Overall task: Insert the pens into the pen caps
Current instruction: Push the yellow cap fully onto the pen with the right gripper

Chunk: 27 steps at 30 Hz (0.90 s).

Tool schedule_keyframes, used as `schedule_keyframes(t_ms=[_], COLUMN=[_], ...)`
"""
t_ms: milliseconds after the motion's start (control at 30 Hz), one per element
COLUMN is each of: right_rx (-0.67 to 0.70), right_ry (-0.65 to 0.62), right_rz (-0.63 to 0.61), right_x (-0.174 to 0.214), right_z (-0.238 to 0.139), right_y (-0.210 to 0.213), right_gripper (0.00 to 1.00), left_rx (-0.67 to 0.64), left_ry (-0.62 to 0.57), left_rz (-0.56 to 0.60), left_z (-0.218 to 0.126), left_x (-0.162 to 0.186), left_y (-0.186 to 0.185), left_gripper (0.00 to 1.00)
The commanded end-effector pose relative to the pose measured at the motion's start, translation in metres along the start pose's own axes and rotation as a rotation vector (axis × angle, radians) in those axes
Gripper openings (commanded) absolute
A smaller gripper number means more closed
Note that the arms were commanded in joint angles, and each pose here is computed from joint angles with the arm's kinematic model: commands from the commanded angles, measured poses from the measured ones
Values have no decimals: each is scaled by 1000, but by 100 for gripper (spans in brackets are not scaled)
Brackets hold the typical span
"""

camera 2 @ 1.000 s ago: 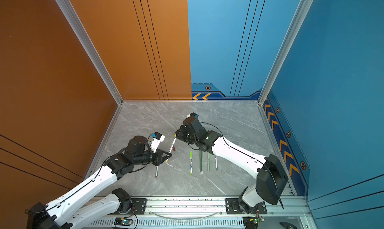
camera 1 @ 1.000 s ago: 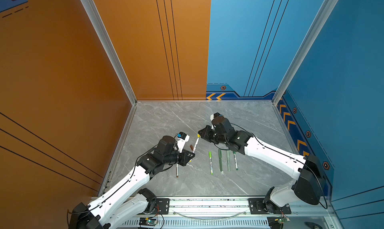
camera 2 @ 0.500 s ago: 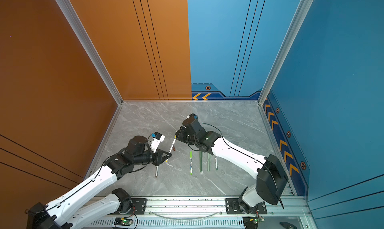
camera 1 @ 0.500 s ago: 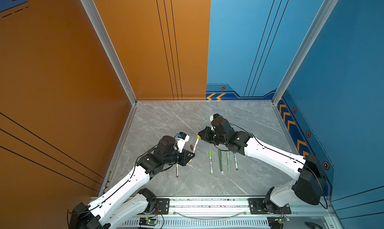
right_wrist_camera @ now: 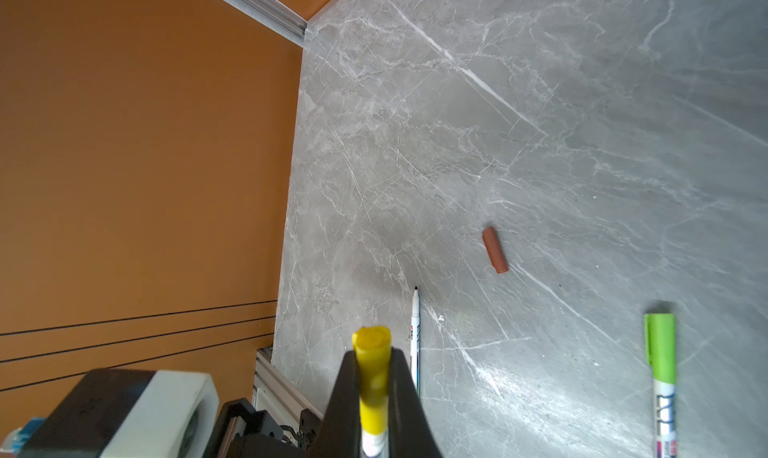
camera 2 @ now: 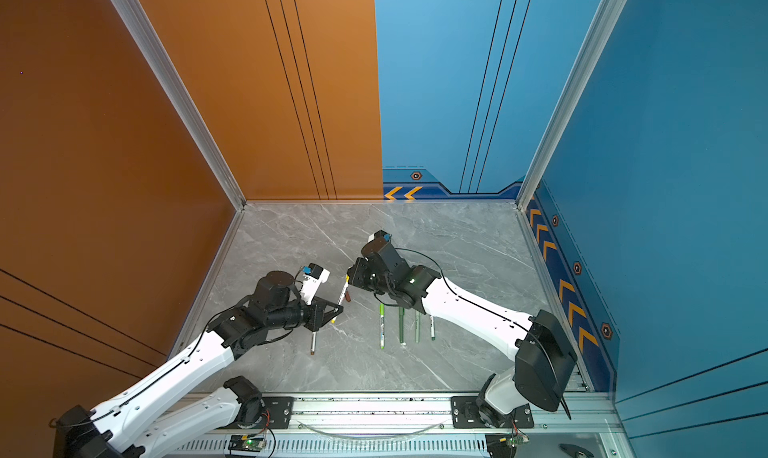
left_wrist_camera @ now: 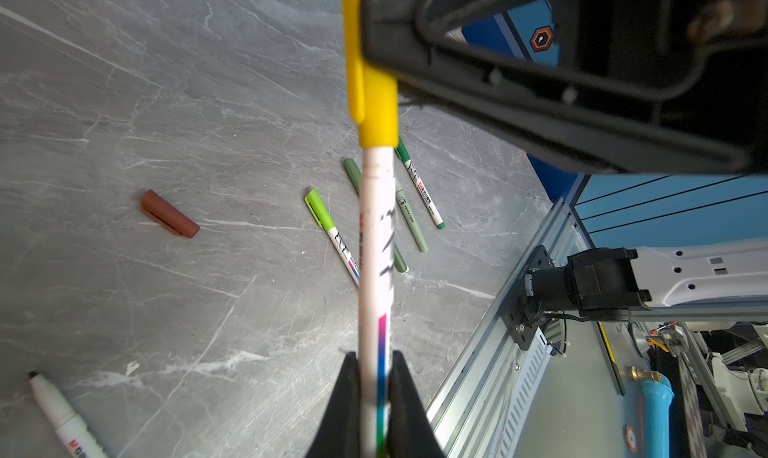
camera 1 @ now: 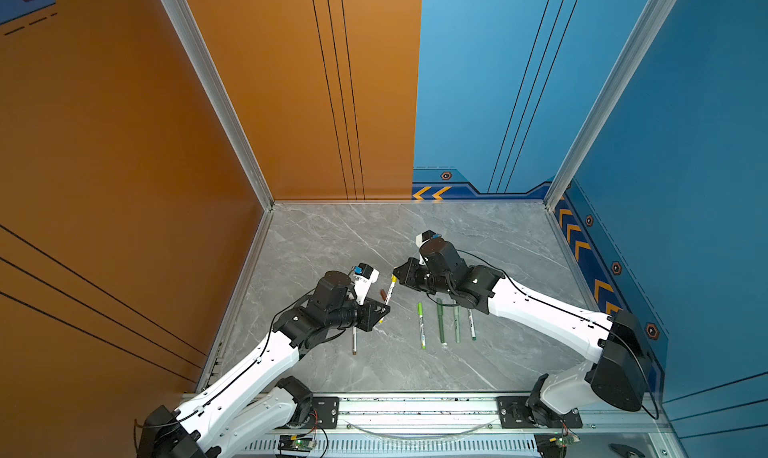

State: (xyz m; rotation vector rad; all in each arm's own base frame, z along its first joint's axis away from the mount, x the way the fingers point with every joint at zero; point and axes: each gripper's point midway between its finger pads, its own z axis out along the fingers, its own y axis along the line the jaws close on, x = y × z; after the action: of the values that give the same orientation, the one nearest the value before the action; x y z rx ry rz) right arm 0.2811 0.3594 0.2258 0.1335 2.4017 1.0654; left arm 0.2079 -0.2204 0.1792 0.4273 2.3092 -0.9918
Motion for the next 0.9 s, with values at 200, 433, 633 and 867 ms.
schedule_keyframes(t_ms=[200,433,633,867], right_rx=[22,49,82,90], right_ry=[167,244,354,451], right_rz=[-11,14,33,22], right_x=[56,79,111,141], right_z=[26,41,55,69], right_y=[-10,-18,-29,-30], right_gripper=[0,0,0,0], left_rx=[-12,27,18,3], left_ry=[-98,-336,-484,-583], left_rz=[21,99,213,283], left_z=[-3,-14,-31,-45], left_x=[-27,-95,-150,-196], left_y=[-6,-31,-54,-68], left_gripper=[0,0,0,0])
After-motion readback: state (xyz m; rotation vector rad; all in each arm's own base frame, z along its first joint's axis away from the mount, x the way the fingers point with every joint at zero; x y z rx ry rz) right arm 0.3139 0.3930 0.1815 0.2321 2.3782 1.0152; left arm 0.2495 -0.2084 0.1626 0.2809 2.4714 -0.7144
